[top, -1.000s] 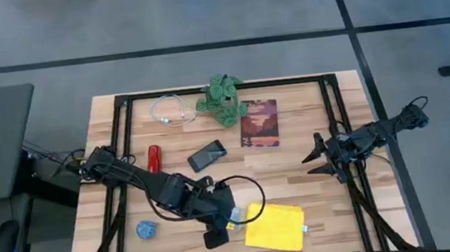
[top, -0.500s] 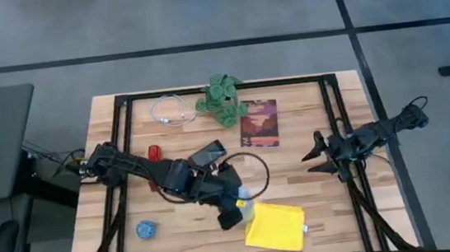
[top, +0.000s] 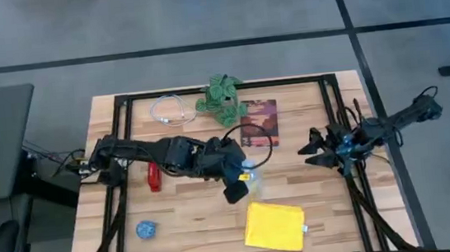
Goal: Apply microfiber cloth
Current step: Prepare the cleaning spray and the microfiber cloth
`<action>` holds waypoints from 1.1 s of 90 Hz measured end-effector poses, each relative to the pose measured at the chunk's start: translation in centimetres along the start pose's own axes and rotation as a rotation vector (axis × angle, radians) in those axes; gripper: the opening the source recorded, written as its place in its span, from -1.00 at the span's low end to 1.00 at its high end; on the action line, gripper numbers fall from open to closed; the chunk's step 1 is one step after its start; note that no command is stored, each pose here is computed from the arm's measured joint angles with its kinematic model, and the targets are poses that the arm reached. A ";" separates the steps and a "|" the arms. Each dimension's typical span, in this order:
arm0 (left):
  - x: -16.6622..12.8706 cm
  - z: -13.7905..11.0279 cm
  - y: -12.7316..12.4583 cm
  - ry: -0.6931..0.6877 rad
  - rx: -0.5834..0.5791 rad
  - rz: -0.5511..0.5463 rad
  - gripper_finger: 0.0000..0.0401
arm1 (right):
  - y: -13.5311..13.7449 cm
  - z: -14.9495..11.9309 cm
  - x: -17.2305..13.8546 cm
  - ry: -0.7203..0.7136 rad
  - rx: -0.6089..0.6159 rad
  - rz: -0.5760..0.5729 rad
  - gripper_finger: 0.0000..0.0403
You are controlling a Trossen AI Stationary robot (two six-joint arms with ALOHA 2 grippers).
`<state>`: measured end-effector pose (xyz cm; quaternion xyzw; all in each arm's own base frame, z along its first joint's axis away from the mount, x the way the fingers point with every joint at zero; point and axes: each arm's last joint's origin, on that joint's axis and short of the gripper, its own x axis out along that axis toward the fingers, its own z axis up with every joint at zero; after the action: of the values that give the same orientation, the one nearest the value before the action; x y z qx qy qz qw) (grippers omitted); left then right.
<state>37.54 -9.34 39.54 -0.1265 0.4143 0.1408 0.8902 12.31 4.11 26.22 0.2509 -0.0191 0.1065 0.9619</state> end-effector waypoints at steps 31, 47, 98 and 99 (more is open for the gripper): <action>0.2 0.3 0.5 -0.003 0.108 0.013 -0.83 | 1.9 3.9 9.1 0.281 -0.242 -0.192 0.06; 0.2 0.4 0.5 -0.005 0.148 0.014 -0.83 | 1.8 4.5 13.3 0.329 -0.351 -0.217 0.31; 0.1 0.2 0.4 0.016 0.209 -0.029 -0.79 | 0.3 2.5 18.8 0.427 -0.385 -0.273 -0.41; 0.1 0.3 0.4 0.016 0.209 -0.032 -0.78 | 0.3 2.5 18.8 0.426 -0.380 -0.275 -0.42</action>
<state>37.63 -8.86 39.59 -0.0408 0.4320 0.0816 0.8973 30.63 6.77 30.24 0.0392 0.1973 0.0203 0.9793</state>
